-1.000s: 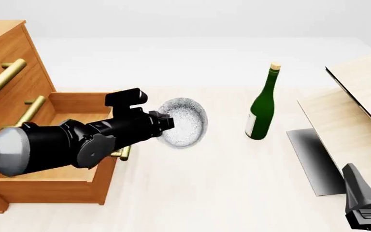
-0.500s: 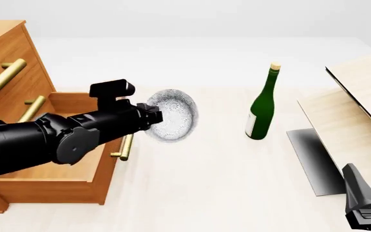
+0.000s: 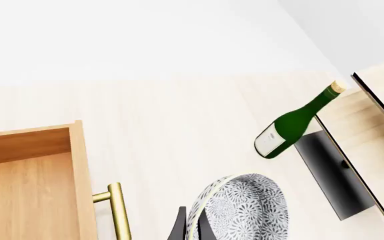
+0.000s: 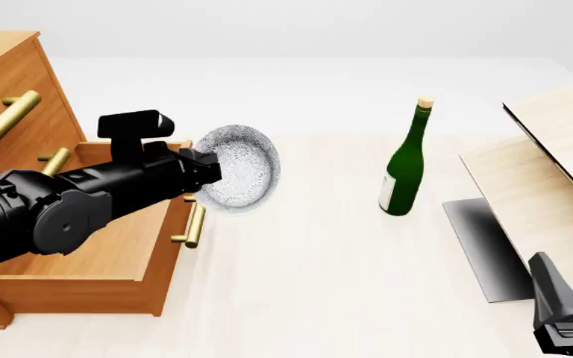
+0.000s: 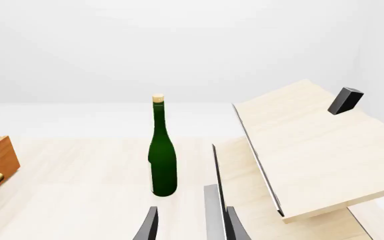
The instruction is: Put the bowl in the bottom drawer of the cabinet and close it.
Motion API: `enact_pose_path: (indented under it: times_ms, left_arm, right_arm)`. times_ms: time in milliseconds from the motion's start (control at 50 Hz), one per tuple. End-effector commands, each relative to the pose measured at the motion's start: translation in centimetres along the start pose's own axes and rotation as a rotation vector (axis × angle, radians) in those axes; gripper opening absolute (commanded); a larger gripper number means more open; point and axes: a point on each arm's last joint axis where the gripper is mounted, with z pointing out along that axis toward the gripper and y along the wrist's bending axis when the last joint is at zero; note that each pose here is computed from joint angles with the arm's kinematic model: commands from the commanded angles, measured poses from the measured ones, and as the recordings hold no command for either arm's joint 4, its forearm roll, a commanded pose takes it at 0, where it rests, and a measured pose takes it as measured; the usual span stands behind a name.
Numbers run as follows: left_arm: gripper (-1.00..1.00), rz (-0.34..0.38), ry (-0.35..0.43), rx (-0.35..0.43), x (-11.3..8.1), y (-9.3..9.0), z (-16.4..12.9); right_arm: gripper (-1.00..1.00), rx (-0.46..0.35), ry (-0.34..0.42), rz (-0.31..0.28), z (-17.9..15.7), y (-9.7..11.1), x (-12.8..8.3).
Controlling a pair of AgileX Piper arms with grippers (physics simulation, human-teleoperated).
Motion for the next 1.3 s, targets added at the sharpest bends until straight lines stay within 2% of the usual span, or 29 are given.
enact_pose_path:
  times_ms: [20,540,760,780,980,1300]
  left_arm:
    - [-1.00,-0.009,-0.033,-0.018,-0.6,0.6,-1.7]
    - [-1.00,0.005,-0.079,-0.092,-1.3,2.6,-5.0]
    - [-1.00,0.030,-0.094,-0.156,-1.5,4.0,-6.5]
    - [-1.00,0.053,-0.089,-0.169,-1.5,4.2,-6.7]
    - [-1.00,0.020,-0.103,-0.216,-1.3,5.3,-7.5]
    - [-1.00,0.006,-0.122,-0.302,-1.2,7.0,-9.1]
  right_arm:
    - [1.00,0.000,0.000,0.000,0.0,0.0,0.0]
    - [1.00,0.000,0.000,0.000,0.0,0.0,0.0]
    - [1.00,0.000,0.000,0.000,0.0,0.0,0.0]
    - [1.00,0.000,0.000,0.000,0.0,0.0,0.0]
    - [1.00,0.000,0.000,0.000,0.0,0.0,0.0]
    - [1.00,0.000,0.000,0.000,0.0,0.0,0.0]
